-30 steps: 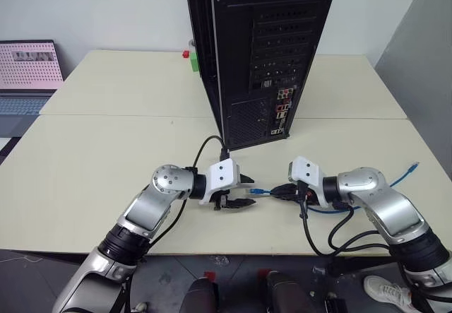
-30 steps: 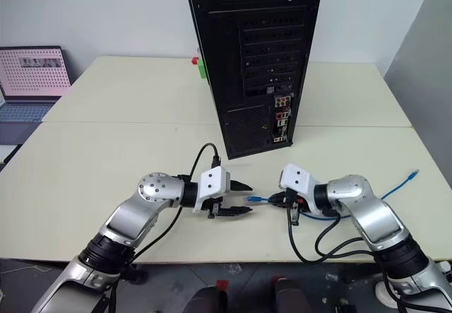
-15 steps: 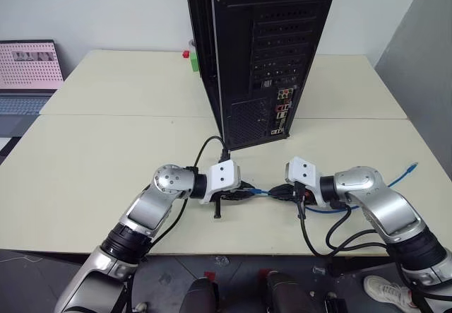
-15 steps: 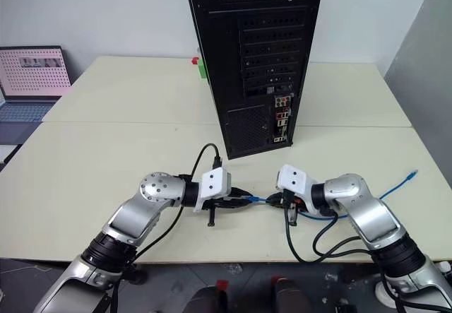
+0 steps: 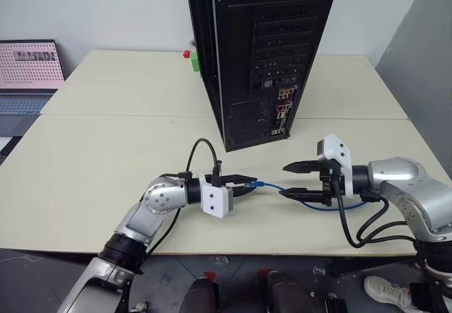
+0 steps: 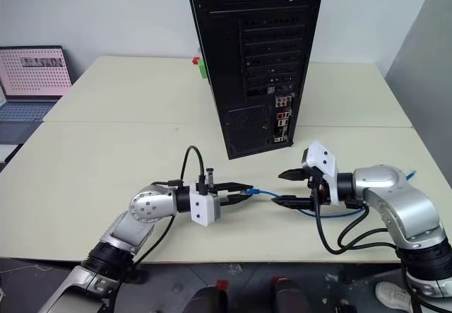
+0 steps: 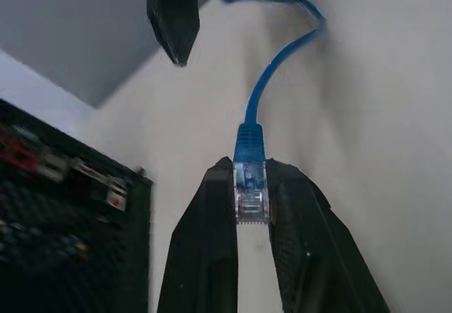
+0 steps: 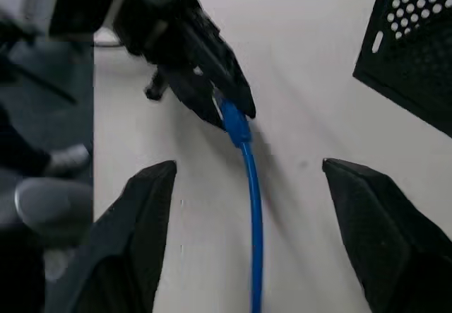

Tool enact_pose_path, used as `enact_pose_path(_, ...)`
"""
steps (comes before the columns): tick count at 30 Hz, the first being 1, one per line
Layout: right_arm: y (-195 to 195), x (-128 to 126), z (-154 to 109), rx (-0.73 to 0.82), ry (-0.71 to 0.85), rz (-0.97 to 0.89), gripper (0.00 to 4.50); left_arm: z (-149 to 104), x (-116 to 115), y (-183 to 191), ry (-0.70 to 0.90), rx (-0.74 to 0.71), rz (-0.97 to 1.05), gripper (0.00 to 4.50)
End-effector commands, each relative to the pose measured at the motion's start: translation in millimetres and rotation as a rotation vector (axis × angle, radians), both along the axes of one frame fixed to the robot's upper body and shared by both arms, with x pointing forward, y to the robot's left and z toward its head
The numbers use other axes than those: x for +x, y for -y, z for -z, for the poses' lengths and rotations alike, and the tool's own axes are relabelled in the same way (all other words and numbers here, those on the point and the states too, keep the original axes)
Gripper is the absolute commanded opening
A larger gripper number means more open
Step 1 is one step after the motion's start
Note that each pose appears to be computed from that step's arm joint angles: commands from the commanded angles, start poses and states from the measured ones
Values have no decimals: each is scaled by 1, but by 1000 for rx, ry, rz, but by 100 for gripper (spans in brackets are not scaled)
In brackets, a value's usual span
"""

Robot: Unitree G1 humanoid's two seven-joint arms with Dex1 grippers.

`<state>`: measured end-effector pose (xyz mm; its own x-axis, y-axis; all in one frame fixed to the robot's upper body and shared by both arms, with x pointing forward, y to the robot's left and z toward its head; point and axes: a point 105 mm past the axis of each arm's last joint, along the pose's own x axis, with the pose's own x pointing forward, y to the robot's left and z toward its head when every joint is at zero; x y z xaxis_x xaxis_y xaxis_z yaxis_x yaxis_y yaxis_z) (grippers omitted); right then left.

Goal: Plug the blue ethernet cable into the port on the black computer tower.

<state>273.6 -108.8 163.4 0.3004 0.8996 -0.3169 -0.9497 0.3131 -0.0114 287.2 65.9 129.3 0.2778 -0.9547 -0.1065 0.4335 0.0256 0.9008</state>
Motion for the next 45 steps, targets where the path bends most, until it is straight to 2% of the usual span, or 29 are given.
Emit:
enact_pose_path(1,-10,0,-11,95,-8,44,370,-19,-4,-3,230,-47,43,30)
enact_pose_path(5,-23,1,-7,144,-55,60,370,-22,-3,-3,319,-57,56,30)
enact_pose_path(12,-35,1,-9,191,-95,40,370,-26,-1,-3,375,-76,48,30)
enact_pose_path(15,-37,2,-9,203,-107,36,325,-26,-1,-2,376,-88,42,30)
enact_pose_path(16,-37,2,-8,199,-110,34,294,-27,-1,-1,378,-96,40,30)
enact_pose_path(23,-38,5,-7,190,-115,31,154,-29,-2,0,393,-96,37,30)
enact_pose_path(29,-40,8,-9,206,-124,26,8,-27,-6,2,394,-94,53,30)
enact_pose_path(39,-37,9,-10,187,-147,1,0,-18,-10,1,361,-64,81,30)
enact_pose_path(41,-36,9,-9,181,-151,-2,0,-18,-9,0,350,-68,74,100)
enact_pose_path(43,-35,9,-9,174,-154,-3,0,-16,-7,-3,321,-60,64,124)
enact_pose_path(45,-32,9,-8,162,-153,0,0,-13,-3,-6,279,-45,45,177)
